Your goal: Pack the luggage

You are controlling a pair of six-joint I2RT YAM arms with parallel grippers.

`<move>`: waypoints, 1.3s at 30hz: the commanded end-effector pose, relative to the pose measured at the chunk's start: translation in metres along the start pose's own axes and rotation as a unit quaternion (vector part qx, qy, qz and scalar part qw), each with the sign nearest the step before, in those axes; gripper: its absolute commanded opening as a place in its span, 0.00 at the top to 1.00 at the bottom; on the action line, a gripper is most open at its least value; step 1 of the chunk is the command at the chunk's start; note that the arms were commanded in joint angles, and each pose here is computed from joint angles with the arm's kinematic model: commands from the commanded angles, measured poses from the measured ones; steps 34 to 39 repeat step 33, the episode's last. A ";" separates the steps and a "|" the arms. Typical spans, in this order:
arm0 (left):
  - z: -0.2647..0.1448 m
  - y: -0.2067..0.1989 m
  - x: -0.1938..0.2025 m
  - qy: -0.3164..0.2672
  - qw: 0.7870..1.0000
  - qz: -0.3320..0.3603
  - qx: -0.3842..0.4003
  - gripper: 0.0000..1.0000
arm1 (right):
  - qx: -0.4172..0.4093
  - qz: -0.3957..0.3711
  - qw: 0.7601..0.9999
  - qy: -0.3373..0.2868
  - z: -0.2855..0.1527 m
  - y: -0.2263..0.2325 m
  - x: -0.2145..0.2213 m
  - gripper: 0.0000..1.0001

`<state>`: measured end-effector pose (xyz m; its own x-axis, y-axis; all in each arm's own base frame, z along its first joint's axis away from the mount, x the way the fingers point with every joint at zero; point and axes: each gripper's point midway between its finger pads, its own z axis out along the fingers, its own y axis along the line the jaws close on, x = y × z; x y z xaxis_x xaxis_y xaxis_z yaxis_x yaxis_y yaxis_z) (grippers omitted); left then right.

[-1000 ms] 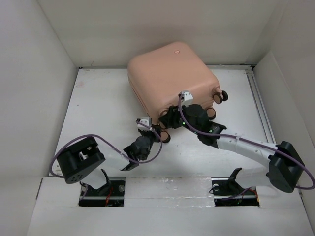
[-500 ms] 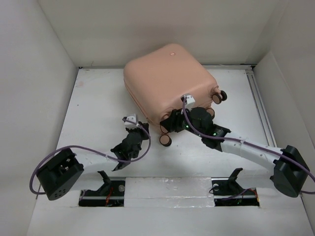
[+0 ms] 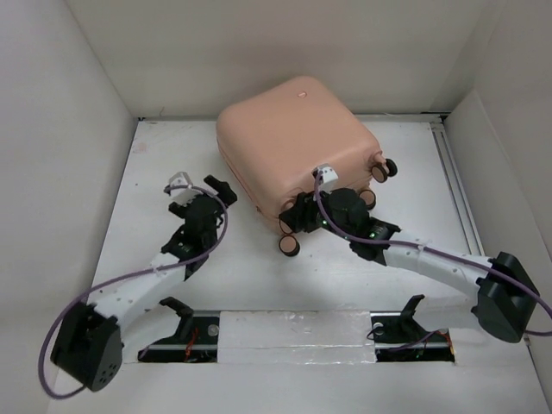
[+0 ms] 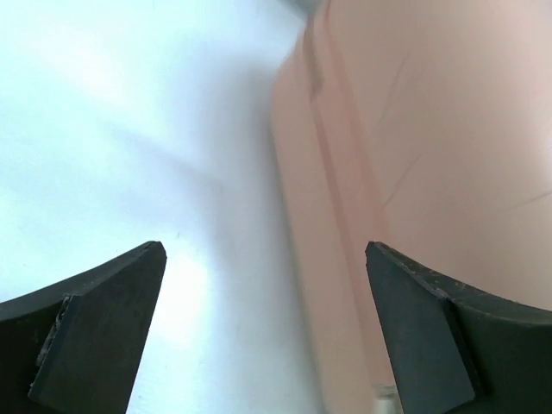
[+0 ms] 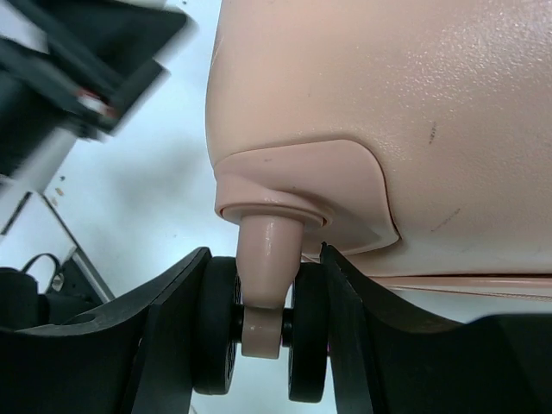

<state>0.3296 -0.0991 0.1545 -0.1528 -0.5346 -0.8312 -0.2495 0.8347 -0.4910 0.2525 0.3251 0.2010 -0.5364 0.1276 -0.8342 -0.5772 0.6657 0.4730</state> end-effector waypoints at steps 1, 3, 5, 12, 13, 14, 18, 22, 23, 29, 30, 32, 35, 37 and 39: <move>-0.025 0.004 -0.061 -0.072 0.994 -0.076 -0.026 0.00 | -0.114 -0.038 0.990 0.072 -0.002 0.071 0.033 1.00; -0.047 0.002 -0.084 -0.089 0.990 -0.113 0.001 0.00 | -0.138 -0.048 0.986 0.080 0.000 0.097 0.042 1.00; -0.062 0.004 -0.093 -0.091 0.988 -0.122 0.016 0.00 | -0.145 -0.053 0.984 0.084 0.009 0.113 0.045 1.00; -0.115 -0.022 -0.117 -0.067 0.972 -0.174 0.142 0.00 | -0.188 -0.063 0.978 0.068 0.001 0.181 0.043 0.51; -0.121 -0.029 -0.117 -0.053 0.970 -0.173 0.164 0.00 | -0.185 -0.064 0.979 0.061 -0.003 0.186 0.038 0.45; -0.125 -0.033 -0.117 -0.045 0.970 -0.165 0.173 0.00 | -0.197 -0.067 0.976 0.062 -0.013 0.198 0.039 0.42; -0.130 -0.046 -0.106 -0.003 0.970 -0.138 0.198 0.00 | -0.191 -0.070 0.979 0.020 -0.051 0.219 0.009 0.00; -0.137 -0.059 -0.094 0.025 0.962 -0.127 0.240 0.00 | -0.159 -0.060 0.985 -0.029 -0.096 0.207 -0.029 0.00; -0.142 -0.064 -0.090 0.036 0.957 -0.125 0.260 0.00 | -0.144 -0.059 0.987 -0.035 -0.102 0.197 -0.033 0.00; -0.154 -0.060 -0.078 0.034 0.946 -0.114 0.303 0.00 | -0.051 -0.024 0.997 -0.062 -0.134 0.129 -0.034 0.00; -0.153 -0.057 -0.071 0.038 0.945 -0.113 0.306 0.00 | -0.031 -0.017 0.998 -0.056 -0.136 0.117 -0.027 0.00; -0.156 -0.056 -0.072 0.033 0.943 -0.115 0.310 0.00 | 0.003 -0.012 0.998 -0.061 -0.135 0.096 -0.017 0.00; -0.152 -0.053 -0.068 0.034 0.945 -0.114 0.303 0.00 | 0.002 -0.004 0.997 -0.074 -0.137 0.094 -0.021 0.00; -0.152 -0.053 -0.068 0.034 0.945 -0.114 0.303 0.00 | 0.002 -0.004 0.997 -0.074 -0.137 0.094 -0.021 0.00; -0.152 -0.053 -0.068 0.034 0.945 -0.114 0.303 0.00 | 0.002 -0.004 0.997 -0.074 -0.137 0.094 -0.021 0.00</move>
